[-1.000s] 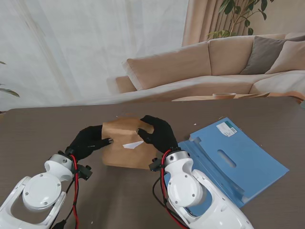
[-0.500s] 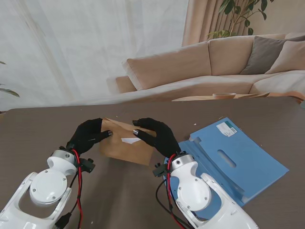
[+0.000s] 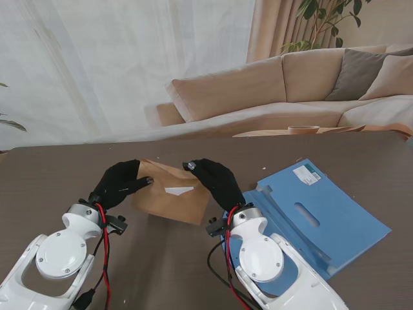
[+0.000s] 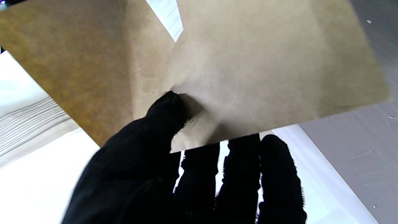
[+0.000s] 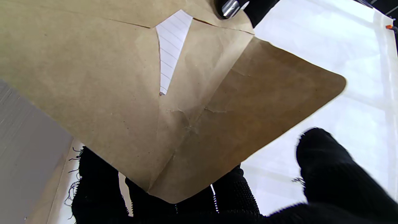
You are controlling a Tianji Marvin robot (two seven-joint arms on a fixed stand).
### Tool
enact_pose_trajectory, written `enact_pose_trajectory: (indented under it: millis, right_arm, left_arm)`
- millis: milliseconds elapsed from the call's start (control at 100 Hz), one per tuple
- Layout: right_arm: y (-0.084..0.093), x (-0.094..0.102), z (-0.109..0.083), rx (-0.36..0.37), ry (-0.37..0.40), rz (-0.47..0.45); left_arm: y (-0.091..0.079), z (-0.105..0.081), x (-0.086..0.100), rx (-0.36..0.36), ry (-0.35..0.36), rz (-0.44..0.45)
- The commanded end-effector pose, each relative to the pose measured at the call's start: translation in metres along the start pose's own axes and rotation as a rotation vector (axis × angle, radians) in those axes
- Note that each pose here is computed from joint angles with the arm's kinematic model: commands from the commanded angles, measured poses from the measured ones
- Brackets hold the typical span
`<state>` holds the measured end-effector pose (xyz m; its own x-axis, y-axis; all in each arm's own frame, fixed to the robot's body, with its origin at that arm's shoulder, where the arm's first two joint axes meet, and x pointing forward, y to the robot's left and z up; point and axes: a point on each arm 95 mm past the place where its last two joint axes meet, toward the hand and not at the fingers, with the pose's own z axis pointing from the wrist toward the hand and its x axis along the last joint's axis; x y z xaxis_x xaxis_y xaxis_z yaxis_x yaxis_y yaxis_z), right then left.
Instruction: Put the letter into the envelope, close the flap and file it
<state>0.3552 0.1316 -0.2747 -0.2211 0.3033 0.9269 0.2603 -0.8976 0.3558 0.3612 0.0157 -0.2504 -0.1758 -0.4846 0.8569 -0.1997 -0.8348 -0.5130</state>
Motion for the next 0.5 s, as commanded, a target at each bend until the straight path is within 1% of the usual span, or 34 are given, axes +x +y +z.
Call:
enact_pose_trajectory:
  millis: [0,110,220,330,490]
  right_arm:
    - [-0.0026,0.0010,-0.0004,0.011,-0.008,-0.025]
    - [-0.0002,0.0002,-0.0010,0.017,-0.008,-0.107]
    - [0.0015,0.0000,-0.0018,0.023,-0.008,-0.165]
    - [0.0027,0.0002,-0.0023,0.039,-0.009,-0.200]
    - [0.0034,0.0001,-0.0012,0.056,-0.016,-0.214]
  left_arm:
    - [0.0021,-0.0033,0.0050,-0.024,0.020,-0.016]
    - [0.0001,-0.0048,0.0067,-0.033,0.038,-0.028]
    - [-0.0018,-0.0067,0.0081,-0.042,0.050,-0.039]
    - [-0.0030,-0.0081,0.0097,-0.047,0.066,-0.049]
    - [-0.0045,-0.0088,0.0117,-0.053,0.083,-0.065]
